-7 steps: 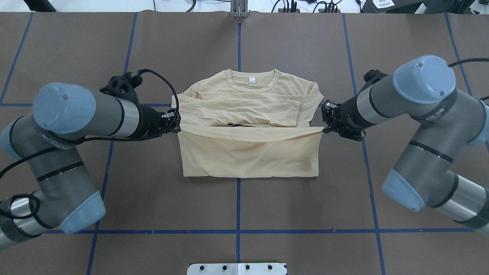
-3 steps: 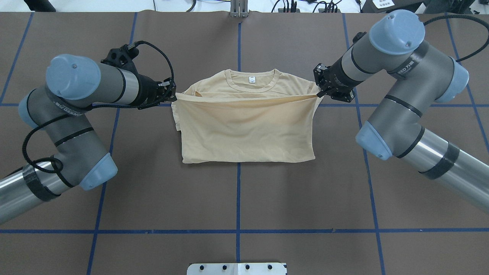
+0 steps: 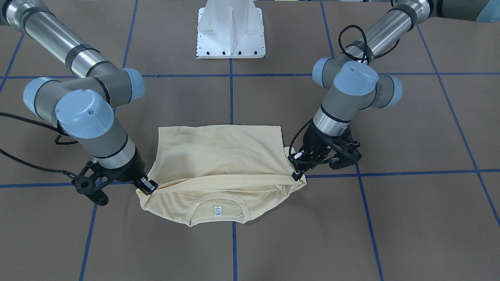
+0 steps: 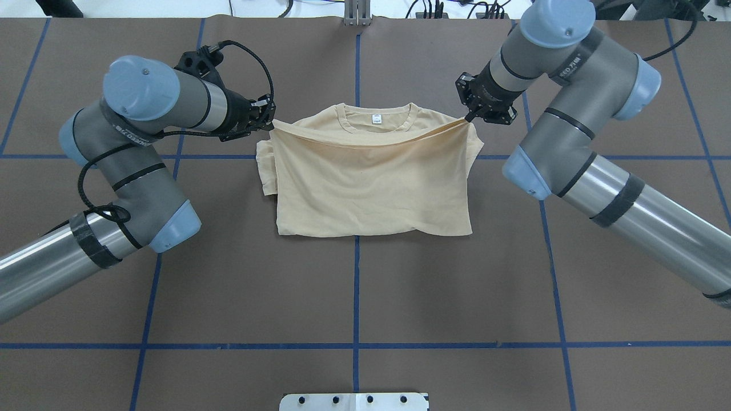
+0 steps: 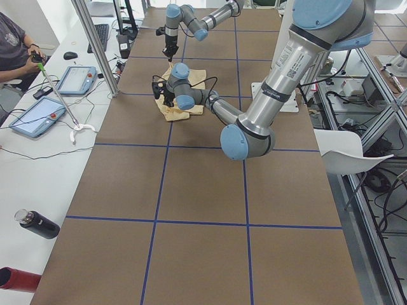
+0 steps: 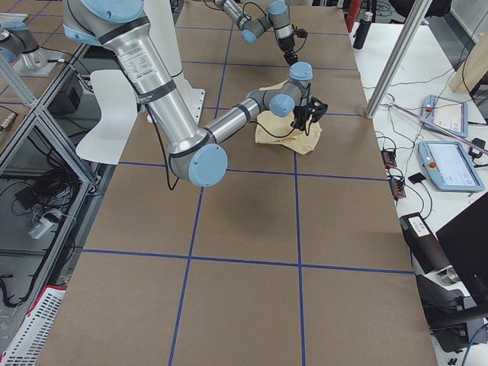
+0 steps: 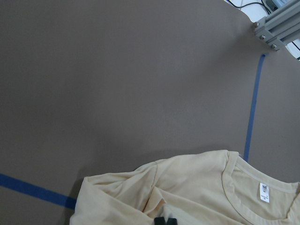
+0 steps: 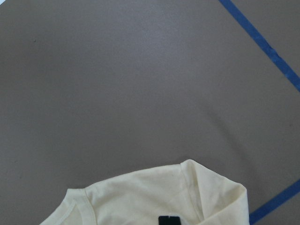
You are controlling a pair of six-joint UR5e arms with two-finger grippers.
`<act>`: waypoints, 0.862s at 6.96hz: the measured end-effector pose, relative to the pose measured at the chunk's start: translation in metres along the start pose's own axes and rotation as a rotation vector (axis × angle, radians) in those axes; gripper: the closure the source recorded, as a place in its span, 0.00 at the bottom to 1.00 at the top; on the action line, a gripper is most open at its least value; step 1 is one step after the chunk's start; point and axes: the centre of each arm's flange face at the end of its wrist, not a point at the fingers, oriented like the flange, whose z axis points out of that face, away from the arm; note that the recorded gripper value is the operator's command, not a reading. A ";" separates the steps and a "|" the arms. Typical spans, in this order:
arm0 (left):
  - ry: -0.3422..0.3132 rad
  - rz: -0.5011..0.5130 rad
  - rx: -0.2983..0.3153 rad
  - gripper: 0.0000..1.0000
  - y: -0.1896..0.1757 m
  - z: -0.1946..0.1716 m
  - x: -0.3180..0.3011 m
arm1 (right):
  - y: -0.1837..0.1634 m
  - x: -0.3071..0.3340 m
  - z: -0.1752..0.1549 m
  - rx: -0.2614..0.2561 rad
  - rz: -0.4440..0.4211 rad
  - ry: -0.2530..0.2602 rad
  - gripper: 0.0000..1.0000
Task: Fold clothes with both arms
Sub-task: 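Lay the hem over the collar edge with both grippers, then open both grippers and raise them off the folded shirt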
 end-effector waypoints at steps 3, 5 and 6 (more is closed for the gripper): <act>0.007 0.001 0.028 0.95 -0.018 0.034 -0.005 | -0.016 -0.010 0.028 0.064 -0.057 0.058 1.00; 0.005 -0.001 0.042 0.86 -0.022 0.043 -0.005 | -0.019 -0.013 0.036 0.073 -0.072 0.075 0.98; 0.007 0.000 0.043 0.83 -0.023 0.046 -0.006 | -0.018 -0.018 0.036 0.073 -0.073 0.077 0.73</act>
